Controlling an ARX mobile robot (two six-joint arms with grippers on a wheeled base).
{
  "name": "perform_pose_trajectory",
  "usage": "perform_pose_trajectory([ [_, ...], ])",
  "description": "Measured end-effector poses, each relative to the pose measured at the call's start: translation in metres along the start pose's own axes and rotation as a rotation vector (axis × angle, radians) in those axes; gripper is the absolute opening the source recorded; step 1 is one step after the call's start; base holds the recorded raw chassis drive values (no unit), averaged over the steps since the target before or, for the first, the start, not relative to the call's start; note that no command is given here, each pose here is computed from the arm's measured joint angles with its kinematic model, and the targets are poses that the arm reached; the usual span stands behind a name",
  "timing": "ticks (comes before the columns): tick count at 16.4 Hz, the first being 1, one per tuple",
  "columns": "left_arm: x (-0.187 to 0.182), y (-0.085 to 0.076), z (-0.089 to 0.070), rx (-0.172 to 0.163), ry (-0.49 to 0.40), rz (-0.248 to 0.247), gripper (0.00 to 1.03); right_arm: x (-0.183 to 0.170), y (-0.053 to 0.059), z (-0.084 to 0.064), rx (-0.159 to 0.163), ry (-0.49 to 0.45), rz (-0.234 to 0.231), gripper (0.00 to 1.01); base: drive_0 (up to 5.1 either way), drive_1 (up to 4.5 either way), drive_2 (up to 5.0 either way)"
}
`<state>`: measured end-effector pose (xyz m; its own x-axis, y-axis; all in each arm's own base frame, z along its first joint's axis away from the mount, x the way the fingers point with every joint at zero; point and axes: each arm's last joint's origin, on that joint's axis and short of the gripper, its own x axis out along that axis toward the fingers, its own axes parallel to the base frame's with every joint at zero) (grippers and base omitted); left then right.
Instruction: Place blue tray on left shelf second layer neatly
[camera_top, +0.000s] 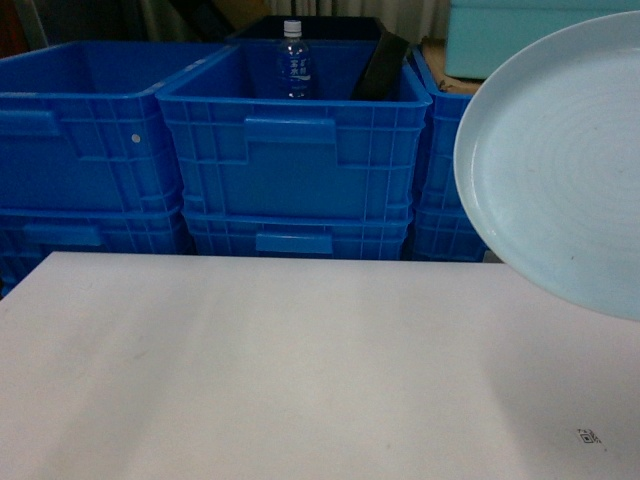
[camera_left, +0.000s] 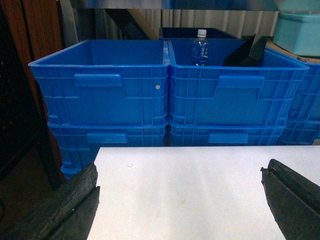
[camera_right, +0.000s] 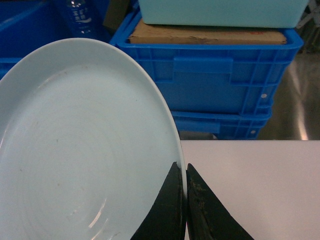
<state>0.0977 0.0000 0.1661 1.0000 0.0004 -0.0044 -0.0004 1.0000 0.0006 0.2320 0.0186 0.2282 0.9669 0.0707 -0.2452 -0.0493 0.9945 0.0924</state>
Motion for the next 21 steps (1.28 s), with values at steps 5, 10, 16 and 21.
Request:
perform_pose_trajectory([
  [5, 0.0000, 0.0000, 0.0000, 0.000, 0.000, 0.000, 0.98, -0.0001, 0.0032, 0.0007, 0.015, -0.014, 0.035, 0.02, 0.0, 0.00, 0.0],
  [10, 0.0000, 0.0000, 0.0000, 0.000, 0.000, 0.000, 0.98, -0.0001, 0.0032, 0.0007, 0.016, -0.014, 0.035, 0.02, 0.0, 0.00, 0.0],
  [16, 0.0000, 0.0000, 0.0001, 0.000, -0.001, 0.000, 0.98, -0.0001, 0.0032, 0.0007, 0.016, -0.014, 0.035, 0.02, 0.0, 0.00, 0.0],
  [21, 0.0000, 0.0001, 0.0001, 0.000, -0.001, 0.002, 0.98, -0.0001, 0.0031, 0.0005, 0.016, -0.013, 0.035, 0.02, 1.9, -1.32, -0.6],
])
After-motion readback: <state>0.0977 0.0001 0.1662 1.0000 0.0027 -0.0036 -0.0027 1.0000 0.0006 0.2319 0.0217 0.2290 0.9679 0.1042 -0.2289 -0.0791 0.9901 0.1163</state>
